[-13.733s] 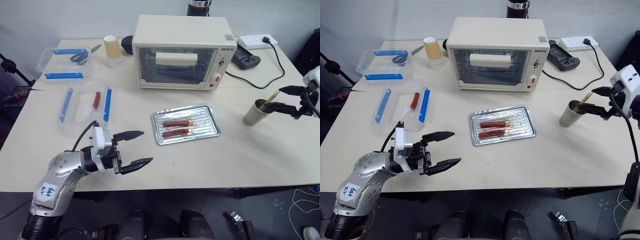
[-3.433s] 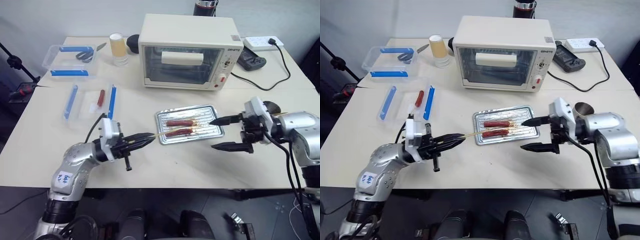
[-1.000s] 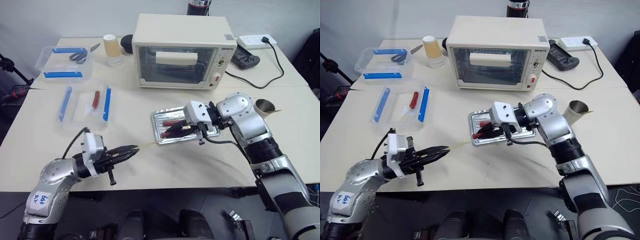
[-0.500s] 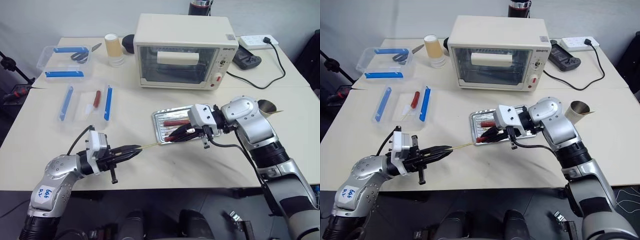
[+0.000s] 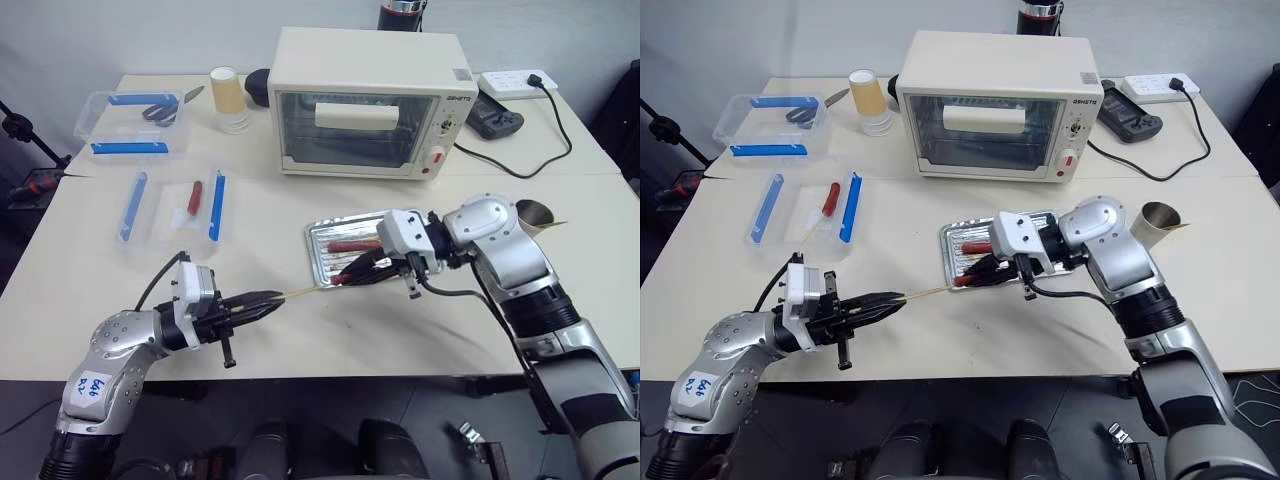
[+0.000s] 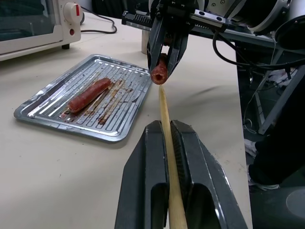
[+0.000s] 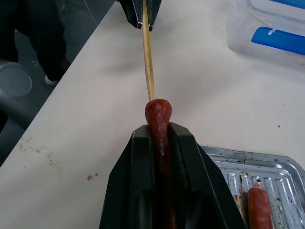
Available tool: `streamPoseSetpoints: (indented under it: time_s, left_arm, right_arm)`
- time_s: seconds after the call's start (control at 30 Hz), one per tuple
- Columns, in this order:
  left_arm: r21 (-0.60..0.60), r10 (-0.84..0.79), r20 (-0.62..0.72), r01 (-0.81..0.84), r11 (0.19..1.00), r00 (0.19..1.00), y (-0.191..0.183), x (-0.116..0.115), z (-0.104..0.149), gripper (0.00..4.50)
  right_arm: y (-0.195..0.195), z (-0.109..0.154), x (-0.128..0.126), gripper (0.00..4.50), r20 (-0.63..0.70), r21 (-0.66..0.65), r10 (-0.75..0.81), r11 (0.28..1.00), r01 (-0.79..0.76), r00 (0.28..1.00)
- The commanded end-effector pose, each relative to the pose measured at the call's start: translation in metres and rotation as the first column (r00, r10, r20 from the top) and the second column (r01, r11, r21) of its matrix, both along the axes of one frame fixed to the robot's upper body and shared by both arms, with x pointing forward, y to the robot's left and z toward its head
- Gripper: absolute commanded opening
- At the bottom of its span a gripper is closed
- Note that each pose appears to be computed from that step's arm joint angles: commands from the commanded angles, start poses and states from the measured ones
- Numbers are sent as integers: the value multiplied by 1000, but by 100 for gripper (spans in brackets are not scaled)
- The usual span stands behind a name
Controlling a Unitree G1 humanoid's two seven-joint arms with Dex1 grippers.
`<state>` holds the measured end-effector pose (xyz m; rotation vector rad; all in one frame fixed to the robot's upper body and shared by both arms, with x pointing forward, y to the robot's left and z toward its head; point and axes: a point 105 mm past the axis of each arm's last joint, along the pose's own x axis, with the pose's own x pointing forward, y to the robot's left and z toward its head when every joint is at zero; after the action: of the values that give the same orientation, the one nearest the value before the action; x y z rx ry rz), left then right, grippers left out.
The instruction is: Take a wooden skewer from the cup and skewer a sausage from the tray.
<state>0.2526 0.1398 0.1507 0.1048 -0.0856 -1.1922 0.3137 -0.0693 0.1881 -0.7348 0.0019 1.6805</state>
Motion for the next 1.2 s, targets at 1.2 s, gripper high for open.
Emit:
streamPoseSetpoints:
  time_s: [1.2]
  left_arm:
    - [-20,-37,30,38,999,999,-11,1,2,0]
  right_arm:
    - [-5,1,-6,15,-2,9,34,999,-33,999]
